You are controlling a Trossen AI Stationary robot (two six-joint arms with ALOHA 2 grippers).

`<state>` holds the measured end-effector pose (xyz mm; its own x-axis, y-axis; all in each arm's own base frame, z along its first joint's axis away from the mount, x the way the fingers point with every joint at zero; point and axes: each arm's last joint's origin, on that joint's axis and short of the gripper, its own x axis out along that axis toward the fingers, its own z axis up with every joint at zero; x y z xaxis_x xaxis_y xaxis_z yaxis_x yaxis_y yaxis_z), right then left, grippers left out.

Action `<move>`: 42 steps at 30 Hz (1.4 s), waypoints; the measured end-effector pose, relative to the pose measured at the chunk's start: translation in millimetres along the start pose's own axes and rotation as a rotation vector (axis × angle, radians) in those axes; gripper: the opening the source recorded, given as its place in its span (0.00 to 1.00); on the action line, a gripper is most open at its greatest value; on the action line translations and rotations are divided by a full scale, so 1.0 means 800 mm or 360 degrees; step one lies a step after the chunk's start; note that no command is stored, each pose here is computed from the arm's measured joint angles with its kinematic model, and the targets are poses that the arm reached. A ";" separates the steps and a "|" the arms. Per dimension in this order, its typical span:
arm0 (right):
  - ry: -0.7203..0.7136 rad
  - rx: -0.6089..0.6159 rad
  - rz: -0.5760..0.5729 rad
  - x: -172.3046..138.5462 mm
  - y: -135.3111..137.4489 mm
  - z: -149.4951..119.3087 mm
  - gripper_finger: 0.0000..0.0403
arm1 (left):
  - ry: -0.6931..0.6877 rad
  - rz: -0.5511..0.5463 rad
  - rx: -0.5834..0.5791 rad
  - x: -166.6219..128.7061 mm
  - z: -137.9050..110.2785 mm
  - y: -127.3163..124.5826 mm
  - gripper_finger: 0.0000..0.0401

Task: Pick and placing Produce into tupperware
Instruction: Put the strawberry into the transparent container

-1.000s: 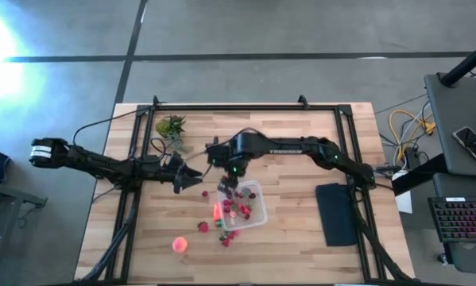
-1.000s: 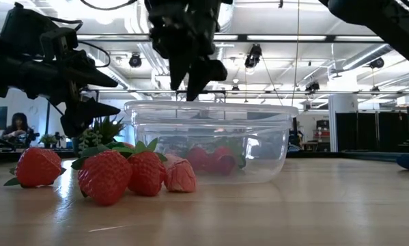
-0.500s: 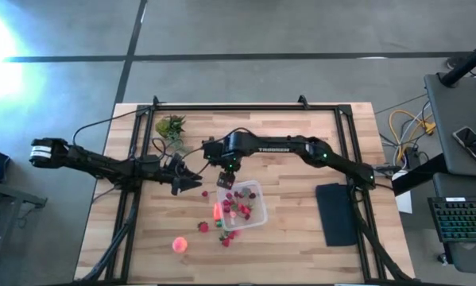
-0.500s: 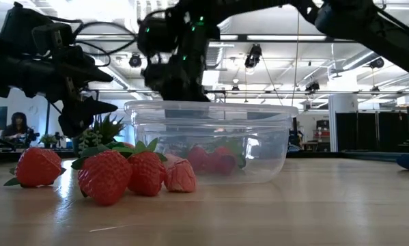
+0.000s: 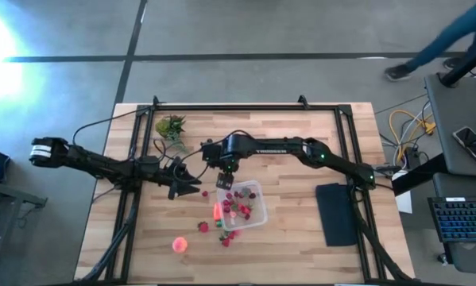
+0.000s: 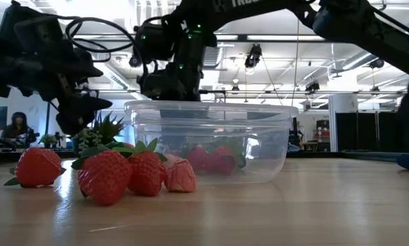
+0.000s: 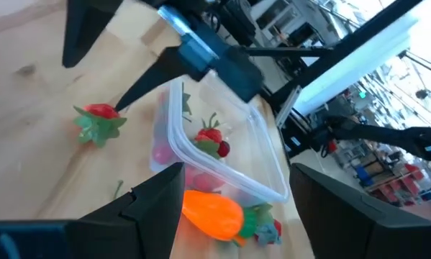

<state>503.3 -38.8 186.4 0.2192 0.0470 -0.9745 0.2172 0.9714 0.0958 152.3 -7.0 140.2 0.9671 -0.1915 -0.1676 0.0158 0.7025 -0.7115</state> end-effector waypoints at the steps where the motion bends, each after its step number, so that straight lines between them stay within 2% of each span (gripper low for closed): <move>1: 0.0002 0.0004 0.0006 0.000 -0.001 0.000 0.56 | -0.0007 0.0004 0.0006 0.000 0.000 0.000 0.59; 7: 0.0048 0.0004 0.0025 0.009 -0.006 -0.004 0.56 | -0.0051 0.0001 0.0057 -0.002 0.003 -0.002 0.59; 10: 0.0076 -0.0011 0.0074 0.015 -0.006 -0.007 0.56 | -0.0070 -0.0005 0.0140 -0.003 0.004 -0.004 0.59; 19: 0.0094 -0.0026 0.0113 0.025 -0.006 -0.010 0.56 | 0.0179 0.0199 0.0336 -0.006 -0.014 0.013 0.59; 29: 0.0089 -0.0020 0.0112 0.024 -0.013 -0.008 0.56 | 0.0056 0.0099 0.0484 -0.014 -0.004 0.001 0.59; 35: 0.0091 -0.0021 0.0125 0.024 -0.013 -0.008 0.56 | 0.0169 0.0183 0.0454 -0.022 -0.011 0.007 0.59; 40: 0.0087 -0.0021 0.0130 0.024 -0.012 -0.008 0.56 | 0.0142 0.0162 0.0467 -0.027 -0.009 0.004 0.59; 42: 0.0083 -0.0021 0.0130 0.024 -0.012 -0.008 0.56 | 0.0195 0.0201 0.0460 -0.029 -0.013 0.007 0.59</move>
<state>499.3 -46.0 165.5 0.1858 0.1381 -0.9728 0.1879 0.9668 0.1731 127.2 -5.9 133.0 0.9286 -0.1593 -0.3353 -0.0137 0.8879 -0.4598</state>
